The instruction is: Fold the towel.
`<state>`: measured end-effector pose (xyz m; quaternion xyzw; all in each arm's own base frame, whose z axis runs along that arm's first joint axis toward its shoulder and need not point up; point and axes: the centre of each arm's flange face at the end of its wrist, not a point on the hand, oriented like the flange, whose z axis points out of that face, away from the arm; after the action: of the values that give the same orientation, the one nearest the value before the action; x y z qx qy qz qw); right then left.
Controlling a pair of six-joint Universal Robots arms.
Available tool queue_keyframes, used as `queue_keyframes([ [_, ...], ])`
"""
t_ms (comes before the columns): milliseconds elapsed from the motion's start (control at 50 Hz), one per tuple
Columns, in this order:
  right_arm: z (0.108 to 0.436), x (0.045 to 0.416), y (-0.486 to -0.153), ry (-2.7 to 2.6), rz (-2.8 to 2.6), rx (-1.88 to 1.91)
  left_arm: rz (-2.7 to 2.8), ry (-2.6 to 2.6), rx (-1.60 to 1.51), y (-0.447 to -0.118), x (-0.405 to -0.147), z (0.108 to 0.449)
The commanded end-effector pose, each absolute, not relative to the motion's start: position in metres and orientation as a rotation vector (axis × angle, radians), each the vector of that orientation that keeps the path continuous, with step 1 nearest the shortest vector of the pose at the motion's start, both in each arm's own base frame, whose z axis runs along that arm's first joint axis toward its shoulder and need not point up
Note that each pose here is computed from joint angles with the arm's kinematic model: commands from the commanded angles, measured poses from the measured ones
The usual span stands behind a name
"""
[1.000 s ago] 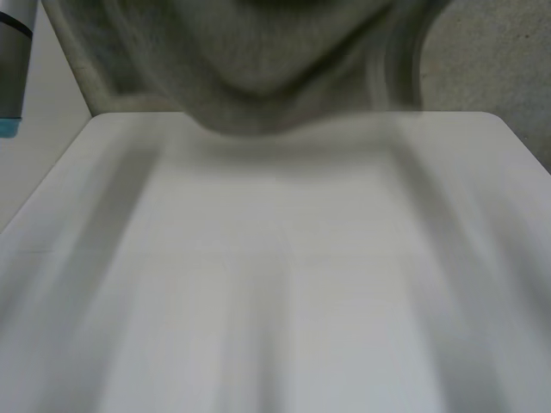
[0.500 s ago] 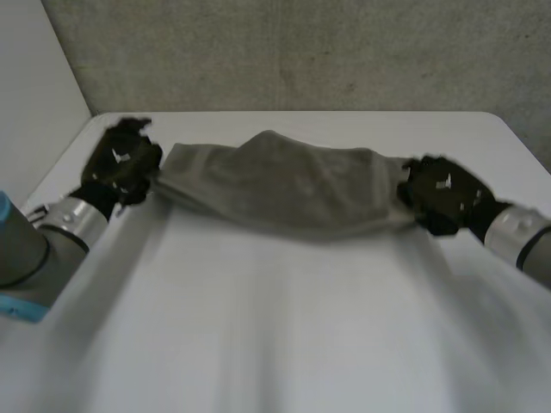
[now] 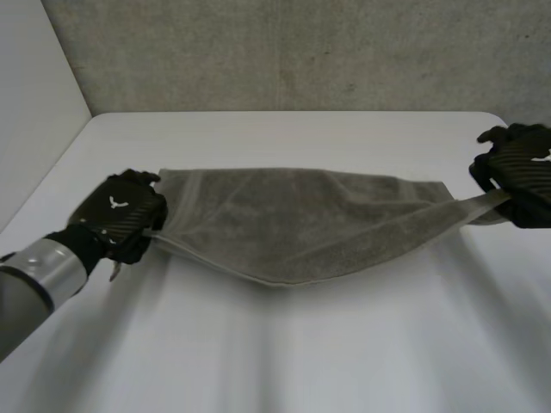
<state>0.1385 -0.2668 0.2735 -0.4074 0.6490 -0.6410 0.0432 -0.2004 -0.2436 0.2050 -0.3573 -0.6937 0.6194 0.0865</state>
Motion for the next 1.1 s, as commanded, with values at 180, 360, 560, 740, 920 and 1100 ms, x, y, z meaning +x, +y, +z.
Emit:
queue_keyframes([
  [180, 0.274, 0.121, -0.273, 1.938, -1.954, -1.245, 1.966, -2.056, -0.900, -0.244, -0.181, 0.251],
  [360, 0.236, 0.159, -0.317, 2.067, -1.830, -1.429, 1.816, -2.139, -0.904, -0.303, -0.191, 0.217],
  [560, 0.208, 0.180, -0.352, 2.166, -1.776, -1.460, 1.774, -2.170, -0.931, -0.359, -0.220, 0.175],
  [740, 0.182, 0.190, -0.391, 2.243, -1.910, -1.301, 1.790, -2.189, -0.970, -0.388, -0.237, 0.129],
  [920, 0.151, 0.206, -0.411, 2.281, -1.896, -1.299, 1.905, -2.139, -1.058, -0.399, -0.245, 0.121],
  [1100, 0.137, 0.210, -0.420, 2.274, -1.932, -1.299, 1.935, -2.105, -1.074, -0.402, -0.251, 0.119],
])
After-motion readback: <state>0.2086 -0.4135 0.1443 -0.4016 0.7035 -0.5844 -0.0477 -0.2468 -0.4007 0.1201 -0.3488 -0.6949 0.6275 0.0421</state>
